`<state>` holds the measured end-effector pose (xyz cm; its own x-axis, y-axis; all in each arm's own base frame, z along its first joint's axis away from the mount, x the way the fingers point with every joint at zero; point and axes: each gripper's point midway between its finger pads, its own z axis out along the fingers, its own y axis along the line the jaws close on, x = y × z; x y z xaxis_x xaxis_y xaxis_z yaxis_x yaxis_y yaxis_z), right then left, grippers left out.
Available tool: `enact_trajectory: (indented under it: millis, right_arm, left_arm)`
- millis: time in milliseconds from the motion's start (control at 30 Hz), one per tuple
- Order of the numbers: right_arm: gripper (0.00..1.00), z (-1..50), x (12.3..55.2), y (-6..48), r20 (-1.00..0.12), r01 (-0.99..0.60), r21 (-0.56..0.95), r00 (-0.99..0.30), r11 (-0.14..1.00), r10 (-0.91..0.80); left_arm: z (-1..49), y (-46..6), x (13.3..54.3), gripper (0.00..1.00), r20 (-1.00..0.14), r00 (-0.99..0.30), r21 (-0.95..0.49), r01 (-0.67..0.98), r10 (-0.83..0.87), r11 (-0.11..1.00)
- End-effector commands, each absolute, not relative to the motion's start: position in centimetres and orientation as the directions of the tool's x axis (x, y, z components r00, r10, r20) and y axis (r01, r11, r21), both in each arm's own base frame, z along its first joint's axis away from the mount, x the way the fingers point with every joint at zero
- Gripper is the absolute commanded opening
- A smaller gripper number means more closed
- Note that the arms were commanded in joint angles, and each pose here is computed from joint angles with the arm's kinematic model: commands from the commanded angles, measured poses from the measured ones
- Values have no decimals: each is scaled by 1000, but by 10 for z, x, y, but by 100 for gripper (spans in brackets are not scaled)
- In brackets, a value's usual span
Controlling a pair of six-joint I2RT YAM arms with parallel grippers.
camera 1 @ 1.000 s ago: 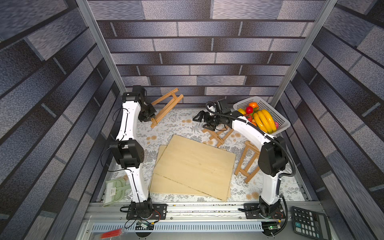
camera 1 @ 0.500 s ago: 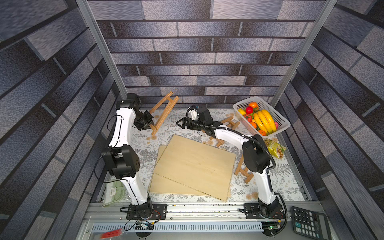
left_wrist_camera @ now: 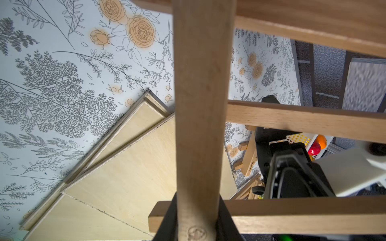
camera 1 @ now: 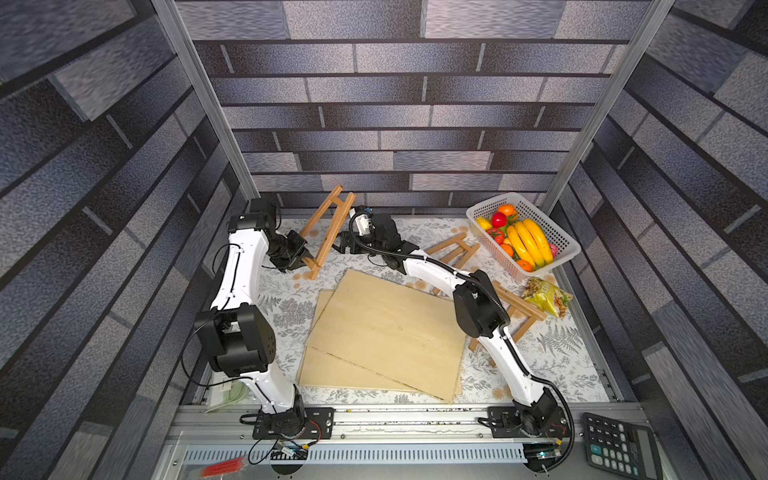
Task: Assemble the easel
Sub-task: Unfold the easel.
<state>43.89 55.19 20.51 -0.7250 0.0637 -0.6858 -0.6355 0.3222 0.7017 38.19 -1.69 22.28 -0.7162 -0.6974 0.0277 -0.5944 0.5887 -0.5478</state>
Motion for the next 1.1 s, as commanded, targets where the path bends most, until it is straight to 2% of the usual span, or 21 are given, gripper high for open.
enact_trajectory:
  millis: [0, 200, 433, 700, 867, 1067]
  right_arm:
    - [100, 212, 429, 573, -671, -635, 730, -735, 252, 91]
    - [100, 204, 446, 579, -676, -622, 722, -728, 304, 115]
    - [100, 172, 477, 558, -690, -553, 663, -713, 504, 126]
    - [100, 142, 504, 523, -734, -522, 552, -674, 650, 82]
    - [100, 135, 526, 503, -736, -488, 549, -667, 679, 116]
    - [100, 135, 541, 503, -737, -512, 581, -661, 633, 141]
  left_arm:
    - [256, -25, 392, 0, -39, -721, -644, -511, -692, 569]
    - [262, -32, 379, 0, -18, -714, -673, -509, -700, 537]
    - [256, -26, 356, 0, 11, -688, -674, -541, -725, 503]
    - [252, -15, 345, 0, -10, -682, -648, -553, -731, 524]
    - [250, -12, 337, 0, -18, -683, -641, -552, -730, 533]
    - [240, -8, 331, 0, -17, -681, -633, -560, -732, 535]
